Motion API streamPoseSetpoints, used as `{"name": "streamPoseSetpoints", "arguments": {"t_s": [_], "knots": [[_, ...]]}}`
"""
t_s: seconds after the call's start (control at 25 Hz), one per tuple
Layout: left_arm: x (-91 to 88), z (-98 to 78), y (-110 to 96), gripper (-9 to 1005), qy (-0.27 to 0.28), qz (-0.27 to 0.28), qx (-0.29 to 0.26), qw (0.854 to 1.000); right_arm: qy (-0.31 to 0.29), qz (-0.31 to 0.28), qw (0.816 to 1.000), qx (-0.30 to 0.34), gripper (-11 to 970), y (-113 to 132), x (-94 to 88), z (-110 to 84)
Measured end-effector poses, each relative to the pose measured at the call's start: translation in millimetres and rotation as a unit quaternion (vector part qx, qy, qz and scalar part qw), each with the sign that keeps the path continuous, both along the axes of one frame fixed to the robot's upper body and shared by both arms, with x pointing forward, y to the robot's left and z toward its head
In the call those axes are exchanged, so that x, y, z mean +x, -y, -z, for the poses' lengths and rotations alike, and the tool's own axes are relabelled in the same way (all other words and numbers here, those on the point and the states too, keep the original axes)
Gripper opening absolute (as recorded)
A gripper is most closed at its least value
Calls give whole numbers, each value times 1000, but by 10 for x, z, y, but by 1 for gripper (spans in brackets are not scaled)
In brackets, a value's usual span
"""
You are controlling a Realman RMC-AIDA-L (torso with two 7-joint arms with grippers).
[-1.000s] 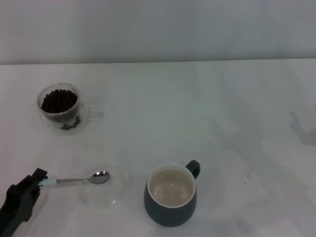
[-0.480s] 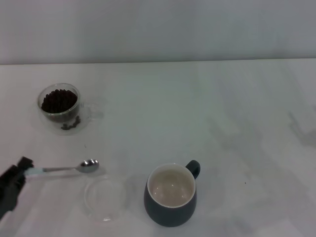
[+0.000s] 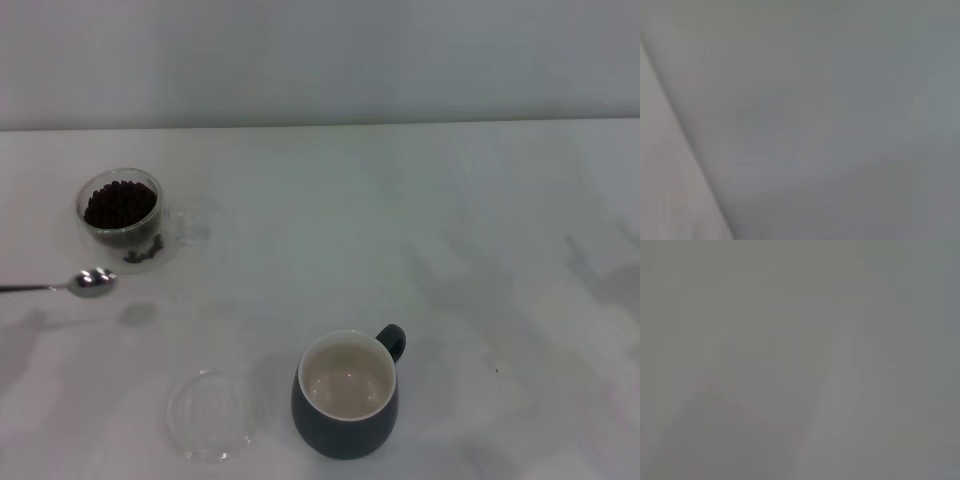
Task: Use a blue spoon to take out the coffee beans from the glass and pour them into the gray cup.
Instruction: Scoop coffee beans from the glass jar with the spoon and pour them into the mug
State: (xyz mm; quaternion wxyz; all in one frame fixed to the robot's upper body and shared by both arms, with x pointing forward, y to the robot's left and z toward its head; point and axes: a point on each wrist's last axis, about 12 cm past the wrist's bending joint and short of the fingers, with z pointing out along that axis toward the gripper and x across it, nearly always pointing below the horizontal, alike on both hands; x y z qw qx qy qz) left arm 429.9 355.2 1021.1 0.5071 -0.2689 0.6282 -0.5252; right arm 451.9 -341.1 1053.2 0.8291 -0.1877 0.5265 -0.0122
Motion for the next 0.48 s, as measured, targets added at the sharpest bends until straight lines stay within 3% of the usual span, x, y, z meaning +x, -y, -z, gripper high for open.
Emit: {"name": "streamPoseSetpoints", "arguments": {"t_s": [0.28,0.48], "knots": [[219,-332,-426,130,32,4,25,999,16,-44,999,0,733,-100,-65,-23],[428,-593,-617,130,49,28,47,997,17,-67,998,-3,733,-156,-88,-19]]}}
